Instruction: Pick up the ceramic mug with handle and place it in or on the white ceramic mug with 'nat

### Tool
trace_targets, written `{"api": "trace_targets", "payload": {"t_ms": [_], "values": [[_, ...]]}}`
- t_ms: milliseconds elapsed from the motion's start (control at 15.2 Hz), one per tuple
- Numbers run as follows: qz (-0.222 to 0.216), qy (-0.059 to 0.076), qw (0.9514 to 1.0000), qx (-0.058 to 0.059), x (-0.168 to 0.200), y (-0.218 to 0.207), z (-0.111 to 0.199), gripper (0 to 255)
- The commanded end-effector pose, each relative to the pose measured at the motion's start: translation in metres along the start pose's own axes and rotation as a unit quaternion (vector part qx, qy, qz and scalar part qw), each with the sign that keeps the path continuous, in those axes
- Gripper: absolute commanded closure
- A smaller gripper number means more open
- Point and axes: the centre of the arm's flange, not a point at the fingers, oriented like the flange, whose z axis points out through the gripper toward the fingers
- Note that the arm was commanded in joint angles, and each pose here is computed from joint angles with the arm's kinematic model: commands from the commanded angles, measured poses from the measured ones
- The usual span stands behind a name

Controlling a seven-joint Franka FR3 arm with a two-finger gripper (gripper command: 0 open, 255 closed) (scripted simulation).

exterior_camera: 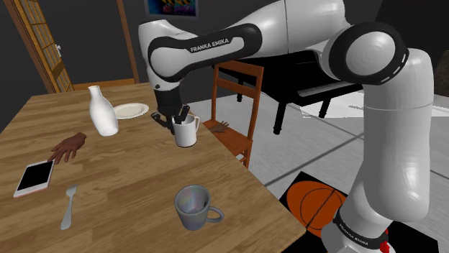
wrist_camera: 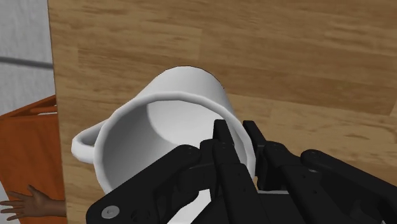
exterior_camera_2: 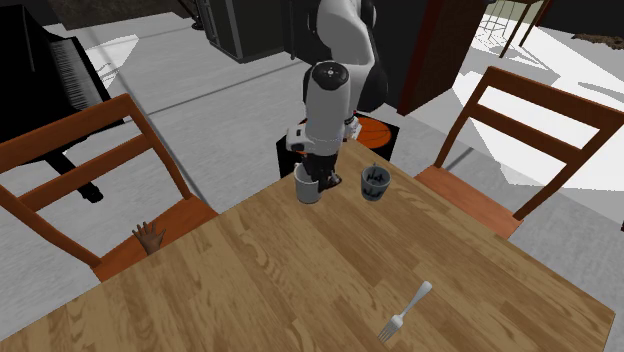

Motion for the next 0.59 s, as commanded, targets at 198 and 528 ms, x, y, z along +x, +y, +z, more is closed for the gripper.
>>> {"api": "trace_targets", "payload": {"t_ms": [198, 528], "values": [[0.0, 0.0, 1.0, 0.0, 0.0, 0.001, -0.028, 255], [0.0, 0.0, 1.0, 0.0, -0.001, 0.003, -0.052, 255]]}}
